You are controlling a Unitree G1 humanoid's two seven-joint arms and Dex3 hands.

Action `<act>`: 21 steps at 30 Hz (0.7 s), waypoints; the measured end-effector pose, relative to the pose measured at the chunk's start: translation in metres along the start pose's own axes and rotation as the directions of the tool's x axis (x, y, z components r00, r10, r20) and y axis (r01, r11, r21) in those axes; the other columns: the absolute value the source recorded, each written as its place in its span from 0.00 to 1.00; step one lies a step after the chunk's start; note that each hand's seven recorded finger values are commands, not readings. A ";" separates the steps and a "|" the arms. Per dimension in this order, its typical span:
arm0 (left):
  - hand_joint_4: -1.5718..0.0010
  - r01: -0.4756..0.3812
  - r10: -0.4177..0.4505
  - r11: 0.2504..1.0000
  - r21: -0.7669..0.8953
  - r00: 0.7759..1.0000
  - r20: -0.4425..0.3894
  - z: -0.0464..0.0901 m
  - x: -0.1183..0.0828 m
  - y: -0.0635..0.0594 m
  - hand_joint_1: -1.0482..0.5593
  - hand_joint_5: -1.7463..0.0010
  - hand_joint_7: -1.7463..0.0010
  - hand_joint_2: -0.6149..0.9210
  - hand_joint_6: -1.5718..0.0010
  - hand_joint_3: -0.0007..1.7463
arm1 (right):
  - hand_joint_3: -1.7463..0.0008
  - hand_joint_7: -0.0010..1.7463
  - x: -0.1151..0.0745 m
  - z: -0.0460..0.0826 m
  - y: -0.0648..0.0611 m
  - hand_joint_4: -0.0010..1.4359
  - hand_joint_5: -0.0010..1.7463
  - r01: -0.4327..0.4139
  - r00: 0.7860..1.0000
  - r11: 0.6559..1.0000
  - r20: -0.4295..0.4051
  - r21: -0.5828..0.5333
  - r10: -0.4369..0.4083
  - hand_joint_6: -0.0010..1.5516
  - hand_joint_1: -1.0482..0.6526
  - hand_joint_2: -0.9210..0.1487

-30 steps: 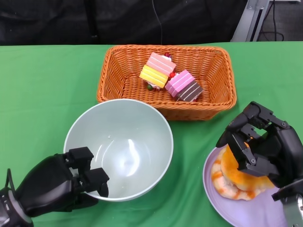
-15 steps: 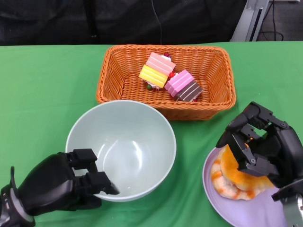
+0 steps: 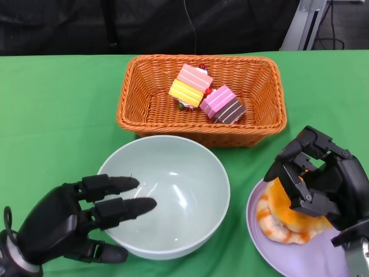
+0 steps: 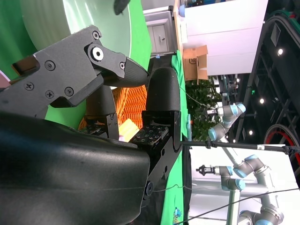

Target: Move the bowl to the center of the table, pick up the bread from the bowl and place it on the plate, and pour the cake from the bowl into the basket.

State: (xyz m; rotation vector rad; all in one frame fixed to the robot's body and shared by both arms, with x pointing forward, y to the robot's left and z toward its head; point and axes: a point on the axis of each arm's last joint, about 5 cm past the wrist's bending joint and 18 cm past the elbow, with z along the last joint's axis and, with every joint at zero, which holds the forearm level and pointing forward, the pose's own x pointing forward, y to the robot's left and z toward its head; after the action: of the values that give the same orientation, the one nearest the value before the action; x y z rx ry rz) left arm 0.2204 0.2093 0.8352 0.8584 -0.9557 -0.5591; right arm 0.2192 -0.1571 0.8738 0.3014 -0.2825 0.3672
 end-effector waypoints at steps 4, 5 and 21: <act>0.77 0.013 -0.013 1.000 -0.014 1.000 -0.025 0.000 -0.001 0.002 0.09 1.00 1.00 1.00 0.79 0.32 | 0.46 0.75 0.000 0.000 0.000 0.52 0.93 0.000 1.000 1.000 0.000 0.000 0.000 0.42 0.51 0.31; 0.77 0.017 -0.018 1.000 -0.016 0.999 -0.031 0.000 -0.001 0.002 0.09 1.00 1.00 1.00 0.80 0.32 | 0.46 0.75 0.000 0.000 0.000 0.52 0.93 0.000 1.000 1.000 0.000 0.000 0.000 0.42 0.51 0.31; 0.91 0.035 -0.047 0.994 -0.103 0.992 -0.119 0.002 0.001 0.008 0.03 1.00 1.00 1.00 0.89 0.30 | 0.45 0.76 0.000 0.000 0.000 0.52 0.92 0.002 1.000 1.000 0.003 -0.004 -0.002 0.41 0.53 0.30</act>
State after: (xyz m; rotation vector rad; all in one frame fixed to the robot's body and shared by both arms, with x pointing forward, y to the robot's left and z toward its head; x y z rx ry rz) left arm 0.2199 0.2120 0.8427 0.8137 -0.7946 -0.5792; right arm 0.2192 -0.1570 0.8740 0.2982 -0.2859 0.3640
